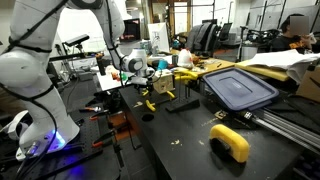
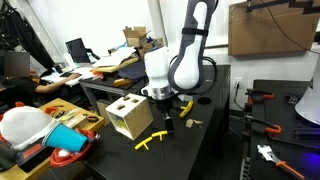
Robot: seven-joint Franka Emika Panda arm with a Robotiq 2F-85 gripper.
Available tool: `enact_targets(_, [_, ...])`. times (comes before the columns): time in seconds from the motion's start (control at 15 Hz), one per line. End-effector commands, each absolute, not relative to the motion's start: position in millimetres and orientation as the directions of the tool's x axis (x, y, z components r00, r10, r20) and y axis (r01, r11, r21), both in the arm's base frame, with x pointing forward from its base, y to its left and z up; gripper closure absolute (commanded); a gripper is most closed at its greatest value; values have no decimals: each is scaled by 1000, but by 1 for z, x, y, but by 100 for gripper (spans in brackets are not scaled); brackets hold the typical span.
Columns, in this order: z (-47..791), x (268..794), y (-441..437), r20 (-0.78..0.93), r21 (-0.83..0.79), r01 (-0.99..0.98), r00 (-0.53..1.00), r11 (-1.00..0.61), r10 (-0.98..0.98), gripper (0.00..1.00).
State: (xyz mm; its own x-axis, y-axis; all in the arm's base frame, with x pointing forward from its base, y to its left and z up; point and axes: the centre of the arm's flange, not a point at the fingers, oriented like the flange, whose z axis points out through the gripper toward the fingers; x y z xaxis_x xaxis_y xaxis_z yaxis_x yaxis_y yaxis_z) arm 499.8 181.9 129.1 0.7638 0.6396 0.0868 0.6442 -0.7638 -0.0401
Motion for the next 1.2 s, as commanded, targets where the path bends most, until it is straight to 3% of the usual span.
enact_targets(0.0, [134, 508, 180, 134, -79, 669, 742, -739, 657, 0])
enact_targets(0.67, [121, 500, 214, 93, -50, 696, 718, -717, 690, 0])
enact_targets(0.73, [120, 497, 215, 87, -41, 695, 718, -718, 690, 25])
enact_targets(0.8, [118, 495, 216, 80, -30, 693, 720, -720, 689, 26])
enact_targets(1.13, [118, 488, 221, 73, 12, 691, 720, -723, 690, 63])
